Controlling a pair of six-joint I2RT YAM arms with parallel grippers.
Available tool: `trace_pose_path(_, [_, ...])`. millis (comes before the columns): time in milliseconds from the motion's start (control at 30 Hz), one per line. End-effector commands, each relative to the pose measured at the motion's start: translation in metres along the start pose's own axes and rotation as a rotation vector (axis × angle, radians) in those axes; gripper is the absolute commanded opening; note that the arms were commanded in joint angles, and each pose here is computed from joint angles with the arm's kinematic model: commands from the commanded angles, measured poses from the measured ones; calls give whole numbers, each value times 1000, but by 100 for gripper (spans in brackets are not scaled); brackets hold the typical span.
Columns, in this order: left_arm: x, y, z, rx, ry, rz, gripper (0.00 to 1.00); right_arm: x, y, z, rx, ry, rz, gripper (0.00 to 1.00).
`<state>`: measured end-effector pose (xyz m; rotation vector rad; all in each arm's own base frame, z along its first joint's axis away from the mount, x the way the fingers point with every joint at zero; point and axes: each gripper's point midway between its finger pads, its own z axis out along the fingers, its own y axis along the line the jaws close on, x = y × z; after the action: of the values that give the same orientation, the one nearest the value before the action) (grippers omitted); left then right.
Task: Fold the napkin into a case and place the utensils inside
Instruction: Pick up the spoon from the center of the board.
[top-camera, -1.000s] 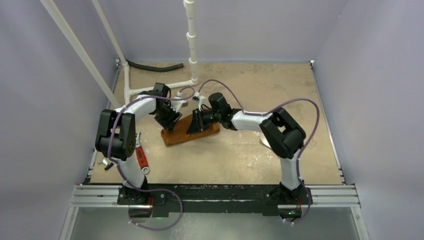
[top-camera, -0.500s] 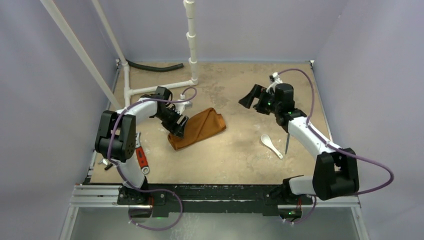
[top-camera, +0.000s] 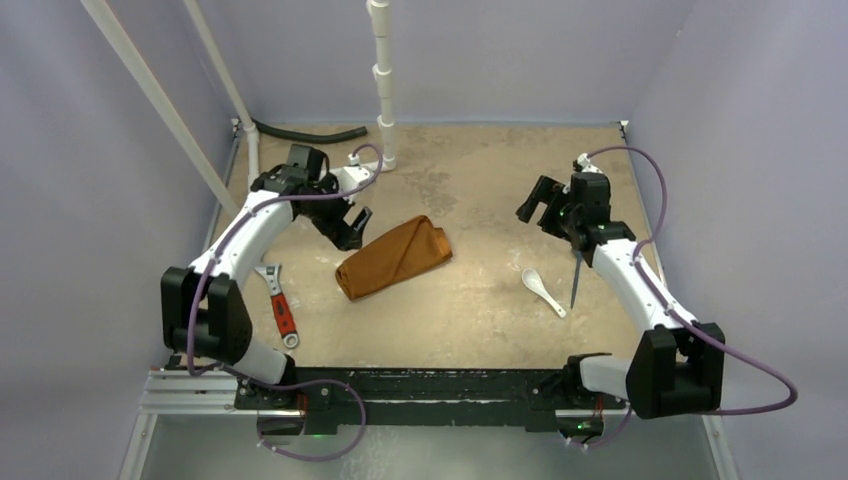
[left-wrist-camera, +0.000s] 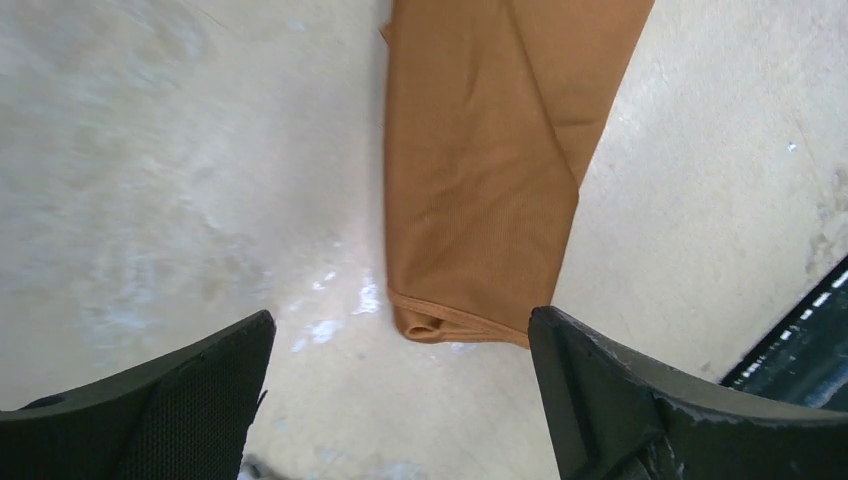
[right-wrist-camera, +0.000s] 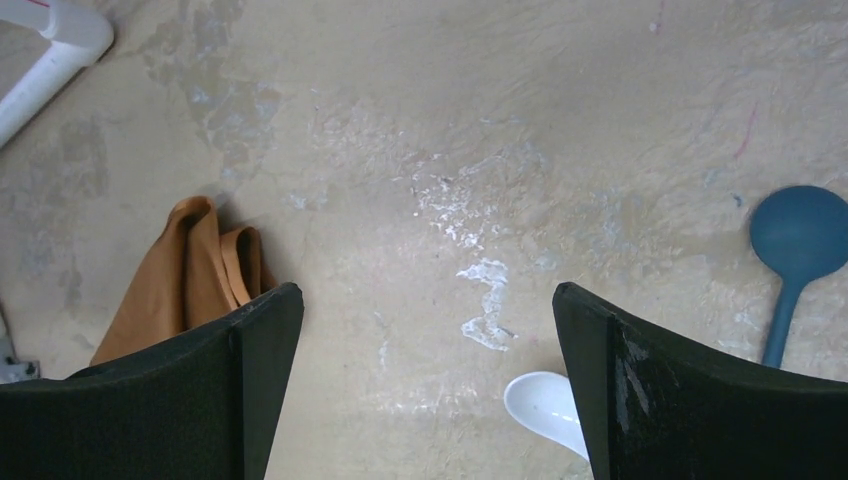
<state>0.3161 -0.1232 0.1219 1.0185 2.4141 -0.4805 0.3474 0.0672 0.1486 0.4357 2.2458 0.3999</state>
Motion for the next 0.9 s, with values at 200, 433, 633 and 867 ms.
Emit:
trace_pose_path(200, [-19, 33, -49, -106, -108, 161, 99, 16, 3, 22, 124, 26, -147, 99])
trace_pose_path(433, [-42, 74, -91, -311, -244, 8, 98, 4, 16, 1, 14, -19, 65, 99])
trace_pose_path(633, [-30, 54, -69, -182, -227, -50, 99, 15, -15, -4, 173, -24, 0, 99])
trace_pose_path(867, [-36, 47, -69, -173, -243, -70, 98, 87, -49, 1, 275, 194, 43, 99])
